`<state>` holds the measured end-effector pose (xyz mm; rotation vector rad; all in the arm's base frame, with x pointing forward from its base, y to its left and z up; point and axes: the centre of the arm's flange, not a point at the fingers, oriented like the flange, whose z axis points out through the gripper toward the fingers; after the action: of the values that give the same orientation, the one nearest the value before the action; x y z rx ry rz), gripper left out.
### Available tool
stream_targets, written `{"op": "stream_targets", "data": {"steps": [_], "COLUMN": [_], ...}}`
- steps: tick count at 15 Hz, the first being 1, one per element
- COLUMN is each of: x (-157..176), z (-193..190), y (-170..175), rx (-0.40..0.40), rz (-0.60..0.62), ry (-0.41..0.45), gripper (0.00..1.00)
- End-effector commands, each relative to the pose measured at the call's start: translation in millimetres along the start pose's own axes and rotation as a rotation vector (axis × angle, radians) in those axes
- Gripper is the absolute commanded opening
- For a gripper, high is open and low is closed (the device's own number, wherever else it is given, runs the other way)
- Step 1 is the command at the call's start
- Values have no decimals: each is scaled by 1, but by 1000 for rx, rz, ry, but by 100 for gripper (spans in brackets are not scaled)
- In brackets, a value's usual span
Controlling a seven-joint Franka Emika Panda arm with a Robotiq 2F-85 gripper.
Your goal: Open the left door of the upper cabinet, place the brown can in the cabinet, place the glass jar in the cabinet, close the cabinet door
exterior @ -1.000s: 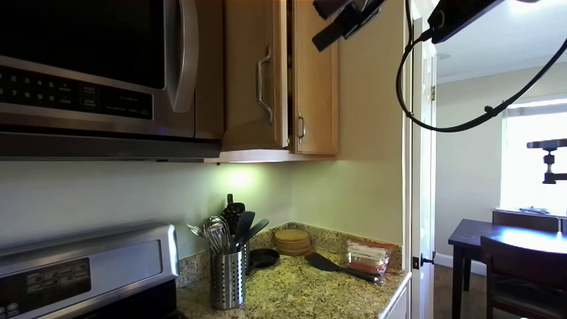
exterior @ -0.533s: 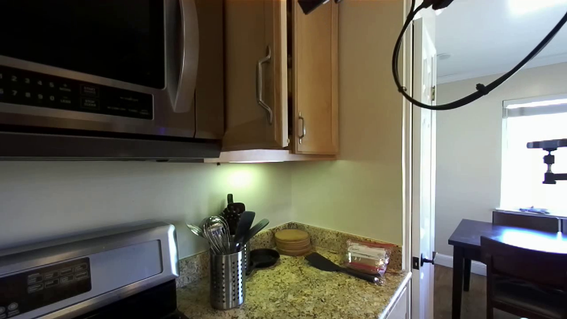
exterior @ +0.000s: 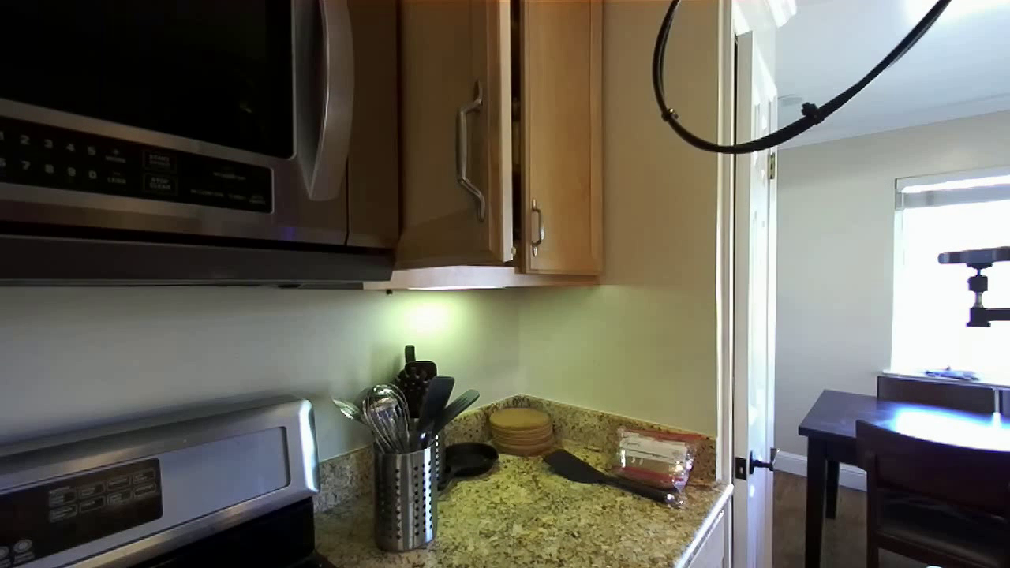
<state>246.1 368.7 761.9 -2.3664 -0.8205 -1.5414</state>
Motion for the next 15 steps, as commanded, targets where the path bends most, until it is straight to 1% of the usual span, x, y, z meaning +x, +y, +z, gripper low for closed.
{"op": "stream_targets", "data": {"steps": [1, 2, 4, 5, 7, 9, 12, 15], "x": [3, -1, -11, -14, -20, -28, -45, -61], "z": [35, 46, 64, 70, 80, 84, 86, 84], "y": [1, 5, 12, 14, 20, 28, 48, 60], "rx": [-75, -94, -125, -139, -166, -197, -253, -285], "rz": [-4, -10, -7, -14, -23, -45, -66, -76], "ry": [-14, -25, -62, -74, -95, -108, -137, -164], "gripper": [8, 5, 3, 7, 8, 10, 8, 8]}}
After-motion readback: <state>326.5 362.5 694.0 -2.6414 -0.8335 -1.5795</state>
